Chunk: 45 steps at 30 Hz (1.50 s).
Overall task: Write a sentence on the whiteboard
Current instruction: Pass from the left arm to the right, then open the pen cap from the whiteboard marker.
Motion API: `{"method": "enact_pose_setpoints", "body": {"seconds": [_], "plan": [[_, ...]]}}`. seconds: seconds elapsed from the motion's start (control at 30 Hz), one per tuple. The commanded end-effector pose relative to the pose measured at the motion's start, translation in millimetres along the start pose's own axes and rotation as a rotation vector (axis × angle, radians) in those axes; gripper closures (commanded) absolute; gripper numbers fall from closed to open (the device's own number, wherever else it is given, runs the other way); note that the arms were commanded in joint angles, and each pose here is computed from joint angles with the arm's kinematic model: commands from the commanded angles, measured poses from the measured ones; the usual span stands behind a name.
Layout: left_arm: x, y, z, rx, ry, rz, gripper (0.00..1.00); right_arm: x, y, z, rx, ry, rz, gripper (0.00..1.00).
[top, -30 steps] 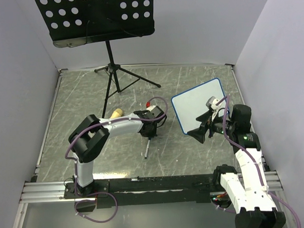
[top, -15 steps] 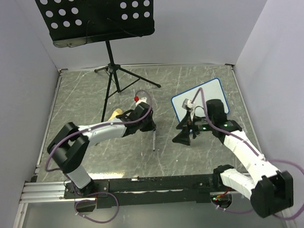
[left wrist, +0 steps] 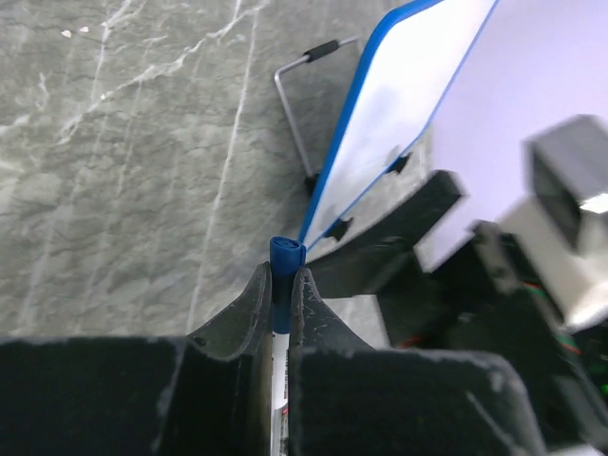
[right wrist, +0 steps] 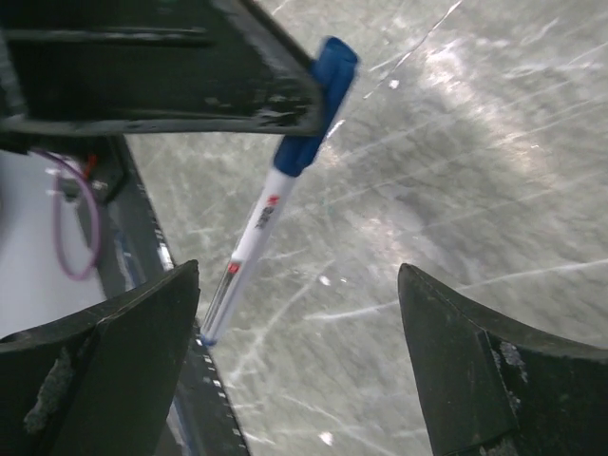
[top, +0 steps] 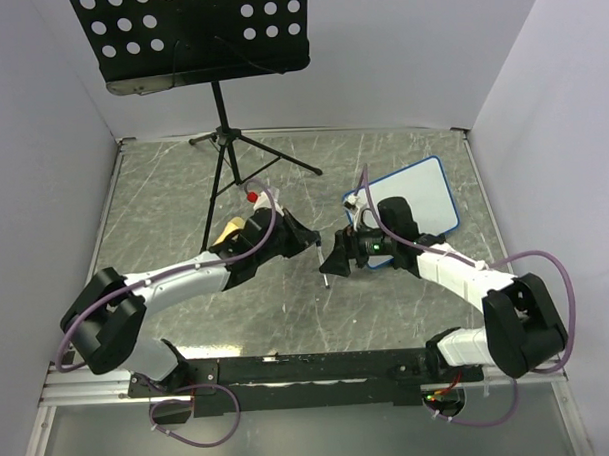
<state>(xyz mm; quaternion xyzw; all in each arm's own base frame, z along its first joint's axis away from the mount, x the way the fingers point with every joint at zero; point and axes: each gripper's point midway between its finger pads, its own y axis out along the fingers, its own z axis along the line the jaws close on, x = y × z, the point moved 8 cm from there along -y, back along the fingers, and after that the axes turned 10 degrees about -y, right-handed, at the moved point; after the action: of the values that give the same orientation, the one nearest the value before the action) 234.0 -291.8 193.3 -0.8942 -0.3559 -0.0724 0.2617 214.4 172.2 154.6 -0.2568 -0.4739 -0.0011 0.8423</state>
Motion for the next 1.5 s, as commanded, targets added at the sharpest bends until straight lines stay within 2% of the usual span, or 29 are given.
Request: {"method": "enact_pose_setpoints", "body": {"seconds": [0.0, 0.17, 0.2, 0.27, 0.3, 0.37, 0.4, 0.43, 0.5, 0.53, 0.57, 0.6, 0.67, 0.7, 0.73, 0.8, 0.87, 0.93, 0.97, 1.0, 1.03, 1.07, 1.1, 1.17, 1.23, 1.4, 1.47], "plan": [[10.7, -11.2, -23.2, -0.12, -0.082, -0.062, 0.99, 27.1, 9.1, 8.1, 0.084, 0.045, -0.079, 0.12], [10.9, -9.9, -19.6, -0.118, -0.105, -0.082, 0.99, 24.8, 14.4, 8.8, 0.132, 0.101, -0.063, 0.29], [10.4, -10.2, -18.3, -0.118, -0.105, -0.082, 0.99, 24.3, 15.1, 9.1, 0.136, 0.109, -0.059, 0.41], [10.7, -10.4, -17.9, -0.115, -0.109, -0.086, 0.99, 22.6, 16.7, 7.1, 0.135, 0.126, -0.044, 0.54], [10.2, -10.4, -18.0, -0.116, -0.109, -0.085, 0.99, 24.8, 17.3, 7.1, 0.137, 0.122, -0.043, 0.71], [10.5, -11.0, -17.8, -0.115, -0.107, -0.088, 0.99, 23.9, 18.1, 6.1, 0.137, 0.126, -0.03, 0.82], [9.9, -12.3, -16.1, -0.112, -0.107, -0.086, 0.98, 25.4, 17.4, 6.4, 0.138, 0.122, -0.023, 0.91], [9.7, -13.0, -15.7, -0.112, -0.11, -0.085, 0.98, 25.4, 17.2, 6.2, 0.139, 0.124, -0.02, 0.94], [9.9, -18.9, -15.9, -0.123, -0.103, -0.084, 0.79, 28.3, 14.9, 6.5, 0.133, 0.102, -0.019, 0.99], [11.2, -21.7, -15.6, -0.125, -0.098, -0.091, 0.65, 29.4, 13.7, 7.0, 0.133, 0.086, -0.016, 1.0], [11.9, -25.4, -15.5, -0.128, -0.093, -0.096, 0.36, 32.2, 10.4, 7.8, 0.128, 0.063, -0.014, 1.0], [13.5, -35.6, -15.0, -0.128, -0.086, -0.101, 0.26, 39.8, 7.7, 6.0, 0.121, -0.035, -0.022, 1.0], [16.1, -46.7, -14.0, -0.134, -0.05, -0.096, 0.12, 39.2, -1.7, 10.1, 0.134, -0.092, 0.023, 1.0], [22.4, -58.4, -14.2, -0.151, -0.019, -0.107, 0.1, 49.4, -6.9, 8.7, 0.146, -0.235, 0.01, 1.0], [20.3, -66.0, -12.0, -0.159, 0.011, -0.062, 0.08, 43.7, -12.9, 14.1, 0.185, -0.24, 0.045, 1.0], [30.2, -85.6, -8.7, -0.199, 0.091, -0.069, 0.07, 48.8, -22.6, 20.2, 0.224, -0.387, 0.023, 1.0], [26.5, -102.5, -7.8, -0.272, 0.196, 0.005, 0.06, 46.3, -32.7, 33.8, 0.31, -0.403, 0.019, 1.0], [27.6, -121.4, -6.9, -0.353, 0.316, 0.025, 0.06, 49.0, -37.2, 41.3, 0.372, -0.476, -0.004, 1.0], [21.2, -130.8, -11.6, -0.441, 0.37, 0.089, 0.06, 48.5, -41.0, 47.9, 0.416, -0.476, -0.021, 1.0], [17.9, -137.9, -9.2, -0.496, 0.423, 0.094, 0.05, 47.2, -41.5, 49.1, 0.428, -0.485, -0.027, 1.0], [13.3, -142.7, -10.1, -0.552, 0.433, 0.116, 0.0, 47.1, -41.3, 50.3, 0.44, -0.481, -0.037, 1.0], [13.4, -154.9, -23.9, -0.701, 0.465, 0.086, 0.01, 47.0, -42.1, 52.1, 0.453, -0.471, -0.046, 1.0], [3.3, -156.7, -15.6, -0.739, 0.444, 0.136, 0.01, 45.7, -43.2, 55.6, 0.488, -0.453, -0.059, 1.0], [-0.8, -161.0, -18.8, -0.797, 0.448, 0.115, 0.01, 44.4, -44.4, 60.5, 0.528, -0.435, -0.076, 1.0], [-0.4, -155.9, -19.4, -0.775, 0.452, 0.086, 0.0, 45.0, -45.2, 63.2, 0.554, -0.442, -0.096, 1.0], [-11.6, -142.5, -31.7, -0.858, 0.436, 0.12, 0.01, 44.4, -44.8, 64.7, 0.582, -0.415, -0.1, 1.0], [-18.7, -133.8, -40.8, -0.865, 0.447, 0.15, 0.05, 44.9, -44.0, 64.8, 0.595, -0.399, -0.102, 1.0]]}}
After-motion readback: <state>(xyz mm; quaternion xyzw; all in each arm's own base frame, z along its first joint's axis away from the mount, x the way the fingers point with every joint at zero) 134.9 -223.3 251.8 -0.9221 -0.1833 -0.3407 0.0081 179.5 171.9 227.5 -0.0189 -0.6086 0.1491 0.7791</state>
